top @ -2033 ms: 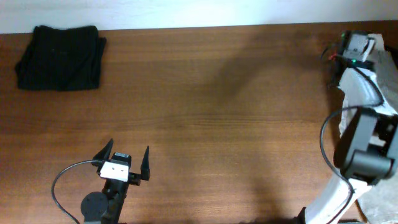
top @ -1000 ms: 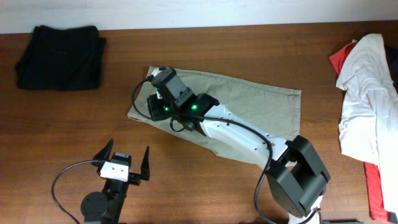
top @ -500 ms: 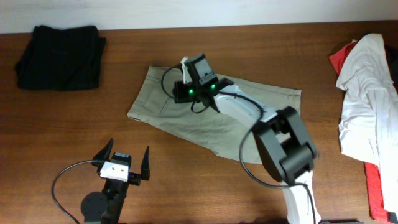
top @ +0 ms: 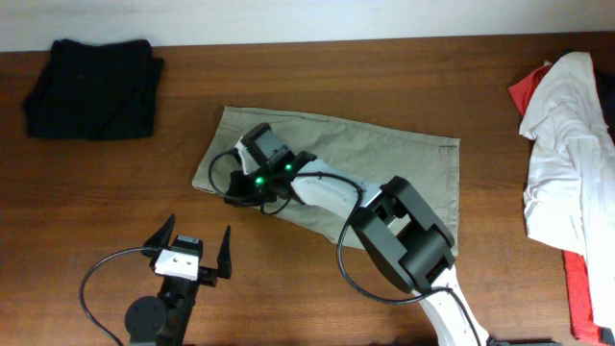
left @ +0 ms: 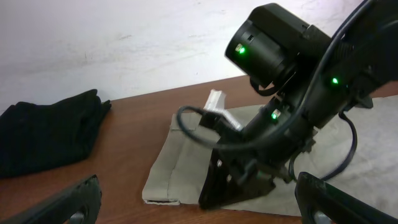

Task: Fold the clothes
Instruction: 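Drag the khaki trousers with the right gripper to the table center and release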

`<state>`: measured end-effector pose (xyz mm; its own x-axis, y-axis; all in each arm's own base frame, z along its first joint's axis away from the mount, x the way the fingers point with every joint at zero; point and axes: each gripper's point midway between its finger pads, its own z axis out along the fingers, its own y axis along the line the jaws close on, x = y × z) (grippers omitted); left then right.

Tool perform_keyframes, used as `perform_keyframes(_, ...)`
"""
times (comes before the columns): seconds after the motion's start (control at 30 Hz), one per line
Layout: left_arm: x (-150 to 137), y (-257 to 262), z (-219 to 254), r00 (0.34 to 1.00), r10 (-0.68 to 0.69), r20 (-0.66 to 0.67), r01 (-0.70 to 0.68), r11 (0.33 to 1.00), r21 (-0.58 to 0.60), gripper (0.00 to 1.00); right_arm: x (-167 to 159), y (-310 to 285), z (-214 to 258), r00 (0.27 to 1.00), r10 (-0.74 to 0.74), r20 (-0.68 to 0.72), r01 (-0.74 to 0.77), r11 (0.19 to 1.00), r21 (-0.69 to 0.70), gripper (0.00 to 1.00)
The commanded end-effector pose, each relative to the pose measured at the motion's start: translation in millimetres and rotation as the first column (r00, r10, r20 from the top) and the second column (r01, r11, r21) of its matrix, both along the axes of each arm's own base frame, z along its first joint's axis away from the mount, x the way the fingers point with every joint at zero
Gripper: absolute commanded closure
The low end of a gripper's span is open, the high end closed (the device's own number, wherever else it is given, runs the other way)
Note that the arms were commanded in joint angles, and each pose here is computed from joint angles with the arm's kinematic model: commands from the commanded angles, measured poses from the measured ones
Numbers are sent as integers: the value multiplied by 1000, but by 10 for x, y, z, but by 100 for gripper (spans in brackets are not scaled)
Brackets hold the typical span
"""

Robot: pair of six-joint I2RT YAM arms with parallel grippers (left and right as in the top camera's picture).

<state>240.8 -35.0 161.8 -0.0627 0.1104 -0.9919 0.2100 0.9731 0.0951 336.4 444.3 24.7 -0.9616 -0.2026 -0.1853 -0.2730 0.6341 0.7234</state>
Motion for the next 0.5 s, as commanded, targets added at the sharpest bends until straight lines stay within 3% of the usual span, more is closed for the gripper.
perform_keyframes(0.0,5,29,-20,1000,13,1,-13,1000,14,1,-77,63,11,999,31,-22,-31,999,21,96)
perform_keyframes(0.1,5,29,-20,1000,13,0,-13,1000,14,1,211,-4,416,995,33,91,-40,996,79,96)
perform_keyframes(0.23,5,29,-20,1000,13,0,-13,1000,14,1,984,-468,1009,958,-152,243,128,986,111,96)
perform_keyframes(0.33,5,29,-20,1000,13,0,-13,1000,14,1,1290,-815,779,929,-255,268,259,966,18,96)
perform_keyframes(0.47,5,29,-20,1000,13,1,-13,1000,14,1,1212,-777,165,950,-234,205,253,965,-68,96)
